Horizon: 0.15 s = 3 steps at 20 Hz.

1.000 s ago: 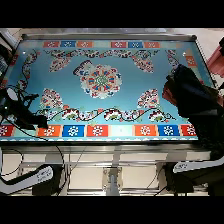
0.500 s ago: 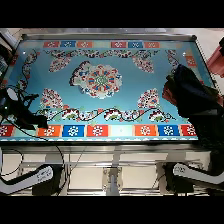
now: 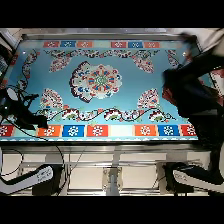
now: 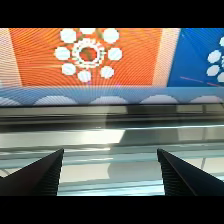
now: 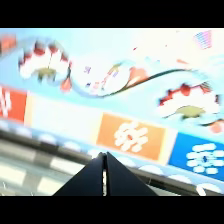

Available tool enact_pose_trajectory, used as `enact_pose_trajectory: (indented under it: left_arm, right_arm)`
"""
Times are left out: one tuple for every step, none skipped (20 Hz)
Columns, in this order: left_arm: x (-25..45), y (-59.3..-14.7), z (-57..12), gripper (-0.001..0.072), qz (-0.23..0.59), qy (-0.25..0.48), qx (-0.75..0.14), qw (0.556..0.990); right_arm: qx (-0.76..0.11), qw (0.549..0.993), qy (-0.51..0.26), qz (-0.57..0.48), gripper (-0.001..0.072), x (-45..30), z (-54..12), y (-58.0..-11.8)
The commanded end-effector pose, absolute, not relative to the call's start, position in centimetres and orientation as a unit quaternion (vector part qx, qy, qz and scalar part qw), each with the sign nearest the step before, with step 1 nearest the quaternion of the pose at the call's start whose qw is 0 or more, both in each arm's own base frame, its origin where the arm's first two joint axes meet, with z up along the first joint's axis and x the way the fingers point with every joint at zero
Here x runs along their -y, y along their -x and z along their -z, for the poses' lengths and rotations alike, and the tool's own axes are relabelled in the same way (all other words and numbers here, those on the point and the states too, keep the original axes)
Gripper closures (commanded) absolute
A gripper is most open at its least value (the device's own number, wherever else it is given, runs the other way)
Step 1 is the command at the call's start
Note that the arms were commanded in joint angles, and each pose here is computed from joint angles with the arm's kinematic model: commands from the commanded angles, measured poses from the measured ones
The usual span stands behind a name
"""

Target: Fold the clothes and pants, and hang the long-sleeved shirts on hangers.

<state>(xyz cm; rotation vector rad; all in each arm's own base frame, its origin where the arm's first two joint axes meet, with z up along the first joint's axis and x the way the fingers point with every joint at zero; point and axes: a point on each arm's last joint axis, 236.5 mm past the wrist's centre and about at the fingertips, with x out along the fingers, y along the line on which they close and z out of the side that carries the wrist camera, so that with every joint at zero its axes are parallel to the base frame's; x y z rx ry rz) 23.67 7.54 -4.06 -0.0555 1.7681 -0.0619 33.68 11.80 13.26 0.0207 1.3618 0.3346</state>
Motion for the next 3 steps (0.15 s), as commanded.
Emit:
enact_pose_trajectory:
  left_arm:
    - [-7.6,-23.7,4.1,0.0038,0.027,0.025,-0.773,0.633]
    - [-7.6,-23.7,4.1,0.0038,0.027,0.025,-0.773,0.633]
    - [-7.6,-23.7,4.1,0.0038,0.027,0.025,-0.773,0.633]
  right_arm:
    - [-0.671,0.718,0.045,-0.18,0.0693,-15.8,-4.9,-30.5]
    - [-0.689,0.701,0.048,-0.176,0.0692,-15.9,-2.6,-29.3]
    - [-0.706,0.686,0.047,-0.169,0.0692,-15.7,-0.6,-28.0]
